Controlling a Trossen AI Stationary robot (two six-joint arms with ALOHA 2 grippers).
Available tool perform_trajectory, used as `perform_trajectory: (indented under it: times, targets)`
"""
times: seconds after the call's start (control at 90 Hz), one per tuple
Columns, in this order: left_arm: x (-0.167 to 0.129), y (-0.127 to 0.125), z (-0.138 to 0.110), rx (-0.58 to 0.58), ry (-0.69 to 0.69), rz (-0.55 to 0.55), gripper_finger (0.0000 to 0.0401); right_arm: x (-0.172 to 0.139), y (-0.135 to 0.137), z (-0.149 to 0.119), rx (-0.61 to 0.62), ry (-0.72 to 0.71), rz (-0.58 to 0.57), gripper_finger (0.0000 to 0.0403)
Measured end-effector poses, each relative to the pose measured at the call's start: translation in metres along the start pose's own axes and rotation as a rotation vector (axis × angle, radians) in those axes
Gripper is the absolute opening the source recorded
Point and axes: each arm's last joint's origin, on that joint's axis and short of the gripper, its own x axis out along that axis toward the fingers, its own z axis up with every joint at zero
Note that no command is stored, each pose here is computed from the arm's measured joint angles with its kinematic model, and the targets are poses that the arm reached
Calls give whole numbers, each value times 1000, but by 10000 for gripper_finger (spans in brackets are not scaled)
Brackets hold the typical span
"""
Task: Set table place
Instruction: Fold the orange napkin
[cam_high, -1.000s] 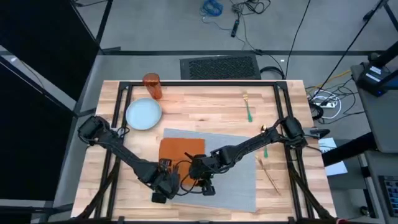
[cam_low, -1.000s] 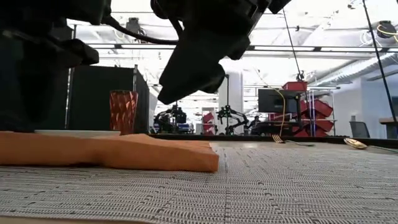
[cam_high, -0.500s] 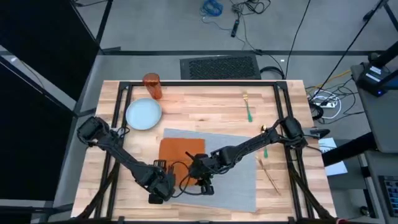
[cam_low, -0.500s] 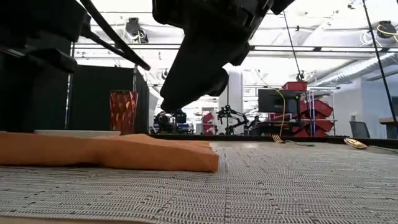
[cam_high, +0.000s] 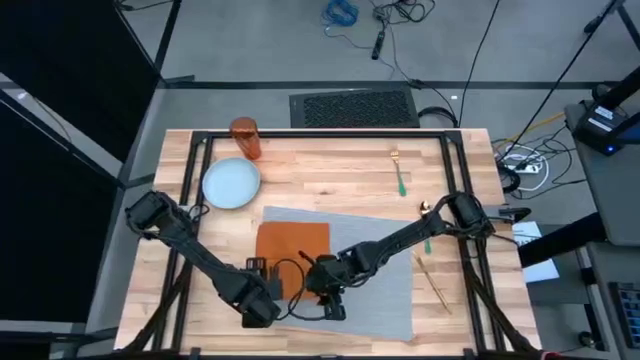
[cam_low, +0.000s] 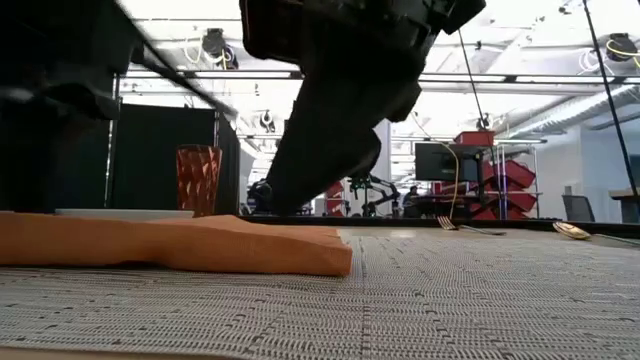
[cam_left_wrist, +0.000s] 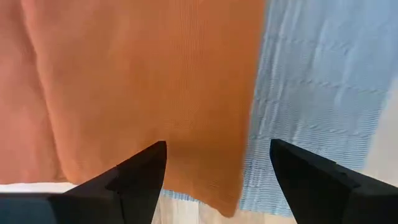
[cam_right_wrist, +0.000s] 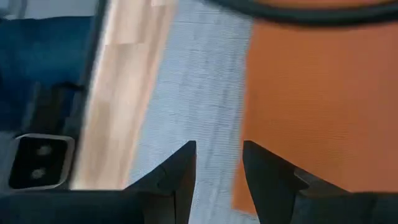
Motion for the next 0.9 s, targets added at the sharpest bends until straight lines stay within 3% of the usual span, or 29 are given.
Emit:
perform_trajectory:
  times: [0.167, 0.489, 0.567, 0.9]
  targets:
    - [8, -3, 1, 20, 30, -4, 271, 0, -2, -4, 16, 8, -105, 118]
    - [10, -1, 2, 29, 21, 16, 271, -15, 29, 17, -19, -58, -58, 118]
    - [11, 1, 4, 20, 20, 22, 271, -17, 35, 21, -20, -67, -94, 118]
    - [11, 4, 6, 6, 11, 36, 244, 17, 38, 19, 44, 6, -167, 118]
